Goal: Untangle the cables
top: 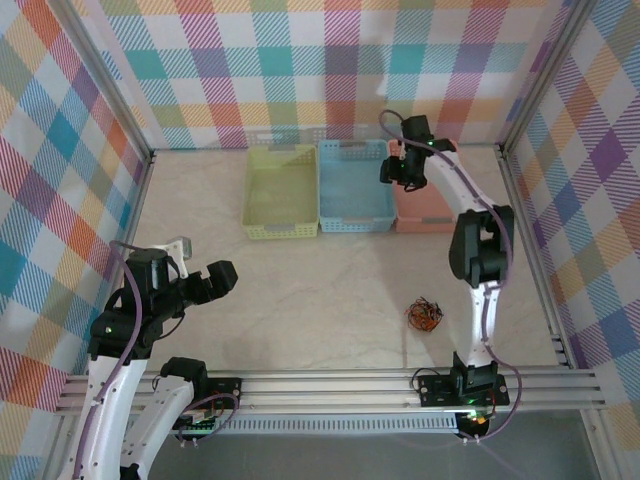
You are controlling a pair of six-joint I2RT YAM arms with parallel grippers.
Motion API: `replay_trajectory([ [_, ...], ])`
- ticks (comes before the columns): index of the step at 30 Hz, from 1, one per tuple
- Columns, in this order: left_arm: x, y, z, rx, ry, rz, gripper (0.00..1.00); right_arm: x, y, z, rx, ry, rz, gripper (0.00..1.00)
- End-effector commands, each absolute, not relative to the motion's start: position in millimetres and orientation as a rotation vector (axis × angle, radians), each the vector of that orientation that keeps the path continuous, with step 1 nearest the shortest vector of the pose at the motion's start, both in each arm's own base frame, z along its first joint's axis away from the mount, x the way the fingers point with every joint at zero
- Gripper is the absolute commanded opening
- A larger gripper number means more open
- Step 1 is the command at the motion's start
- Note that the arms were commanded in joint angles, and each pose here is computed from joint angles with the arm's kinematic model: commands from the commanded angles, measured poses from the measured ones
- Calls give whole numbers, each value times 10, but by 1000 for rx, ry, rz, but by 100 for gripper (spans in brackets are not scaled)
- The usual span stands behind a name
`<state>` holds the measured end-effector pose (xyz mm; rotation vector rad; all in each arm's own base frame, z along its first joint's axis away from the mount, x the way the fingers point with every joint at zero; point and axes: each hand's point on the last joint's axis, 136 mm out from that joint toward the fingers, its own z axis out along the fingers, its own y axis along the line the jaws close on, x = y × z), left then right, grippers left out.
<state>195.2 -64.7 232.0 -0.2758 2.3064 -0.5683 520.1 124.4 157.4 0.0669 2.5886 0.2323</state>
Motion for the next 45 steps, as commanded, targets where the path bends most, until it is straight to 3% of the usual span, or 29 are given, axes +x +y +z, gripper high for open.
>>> replay_trajectory([
  [1,1948,-627,2325,-284,2291,-565,98,4737,1167,2269,134,2525,276,67],
  [4,1942,-628,2329,-283,2289,-567,99,4205,1116,2323,223,2590,339,68],
  [9,1936,-637,2342,-277,2283,-574,99,3346,1032,1968,300,2686,413,67],
  [18,1910,-637,2379,-267,2261,-577,99,2248,773,1329,426,2889,318,70],
  [25,1900,-633,2400,-265,2250,-578,100,1924,722,1152,447,2963,182,64],
  [35,1886,-623,2411,-266,2243,-570,100,1816,607,903,495,3058,-129,67],
  [39,1888,-639,2409,-260,2246,-580,100,1763,755,699,485,3117,-54,67],
  [42,1886,-645,2408,-257,2247,-583,100,1738,753,602,496,3139,-86,63],
  [45,1884,-644,2410,-257,2245,-582,100,1743,743,539,480,3157,-123,49],
])
